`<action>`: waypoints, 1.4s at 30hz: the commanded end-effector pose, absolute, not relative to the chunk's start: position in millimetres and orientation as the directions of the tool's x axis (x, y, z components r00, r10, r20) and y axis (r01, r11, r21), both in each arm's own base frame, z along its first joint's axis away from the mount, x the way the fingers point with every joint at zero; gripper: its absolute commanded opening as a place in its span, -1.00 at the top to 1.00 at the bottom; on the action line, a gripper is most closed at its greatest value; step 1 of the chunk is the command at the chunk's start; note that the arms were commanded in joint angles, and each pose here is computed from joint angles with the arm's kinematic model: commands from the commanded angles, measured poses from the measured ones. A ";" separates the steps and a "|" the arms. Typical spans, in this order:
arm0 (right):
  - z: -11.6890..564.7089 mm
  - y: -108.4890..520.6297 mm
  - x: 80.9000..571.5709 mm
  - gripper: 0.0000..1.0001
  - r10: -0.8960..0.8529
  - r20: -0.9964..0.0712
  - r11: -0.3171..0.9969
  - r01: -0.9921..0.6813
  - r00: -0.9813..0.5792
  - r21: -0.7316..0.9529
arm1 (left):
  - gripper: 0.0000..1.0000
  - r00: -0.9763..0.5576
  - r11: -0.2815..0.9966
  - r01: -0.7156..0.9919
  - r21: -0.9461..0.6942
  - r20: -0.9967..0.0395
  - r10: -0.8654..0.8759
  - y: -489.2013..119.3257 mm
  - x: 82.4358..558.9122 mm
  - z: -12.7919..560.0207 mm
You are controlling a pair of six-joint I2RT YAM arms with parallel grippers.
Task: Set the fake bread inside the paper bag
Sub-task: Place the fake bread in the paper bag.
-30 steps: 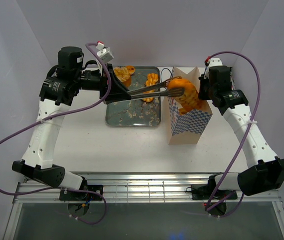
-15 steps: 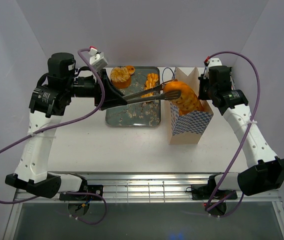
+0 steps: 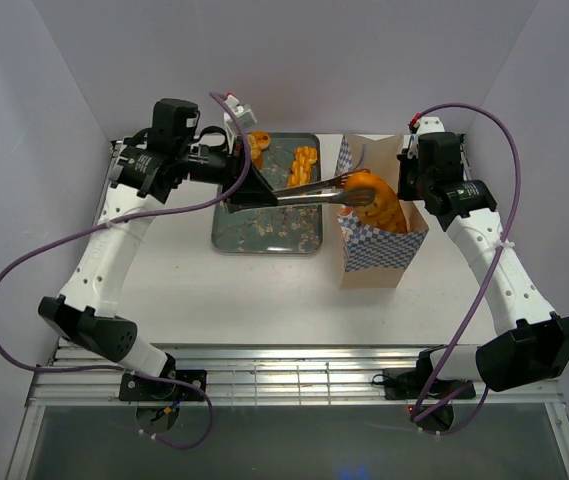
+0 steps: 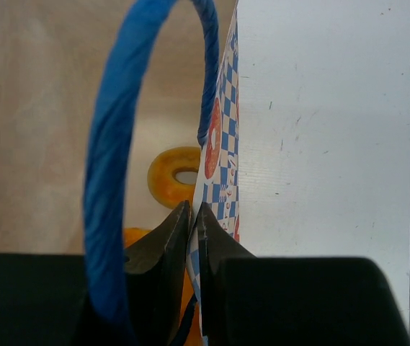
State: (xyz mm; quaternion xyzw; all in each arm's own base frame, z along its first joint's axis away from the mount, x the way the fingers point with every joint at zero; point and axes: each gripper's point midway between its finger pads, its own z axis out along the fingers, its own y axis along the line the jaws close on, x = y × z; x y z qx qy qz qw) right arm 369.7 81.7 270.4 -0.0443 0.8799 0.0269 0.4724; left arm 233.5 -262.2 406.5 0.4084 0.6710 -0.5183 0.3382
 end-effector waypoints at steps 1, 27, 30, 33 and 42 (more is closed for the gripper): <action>282.0 84.9 373.3 0.70 -0.040 -0.863 0.994 -0.110 -0.504 0.018 | 1.00 -0.419 0.150 0.907 -0.394 -0.882 0.215 -272.7 248.5 398.5; 279.9 89.1 375.3 0.70 -0.022 -0.858 0.993 -0.113 -0.514 0.042 | 0.31 -0.305 0.252 0.927 -0.278 -0.949 0.075 -280.3 266.9 456.6; 279.2 88.8 375.3 0.70 -0.023 -0.857 0.993 -0.111 -0.515 0.041 | 0.27 -0.318 0.237 0.928 -0.287 -0.942 0.104 -290.7 263.5 448.4; 278.2 88.0 374.6 0.70 -0.023 -0.856 0.993 -0.109 -0.517 0.039 | 0.24 -0.320 0.228 0.930 -0.287 -0.939 0.126 -299.9 259.2 444.5; 278.2 86.6 374.0 0.70 -0.026 -0.857 0.994 -0.105 -0.515 0.033 | 0.41 -0.346 0.267 0.917 -0.295 -0.923 0.169 -315.7 269.3 429.7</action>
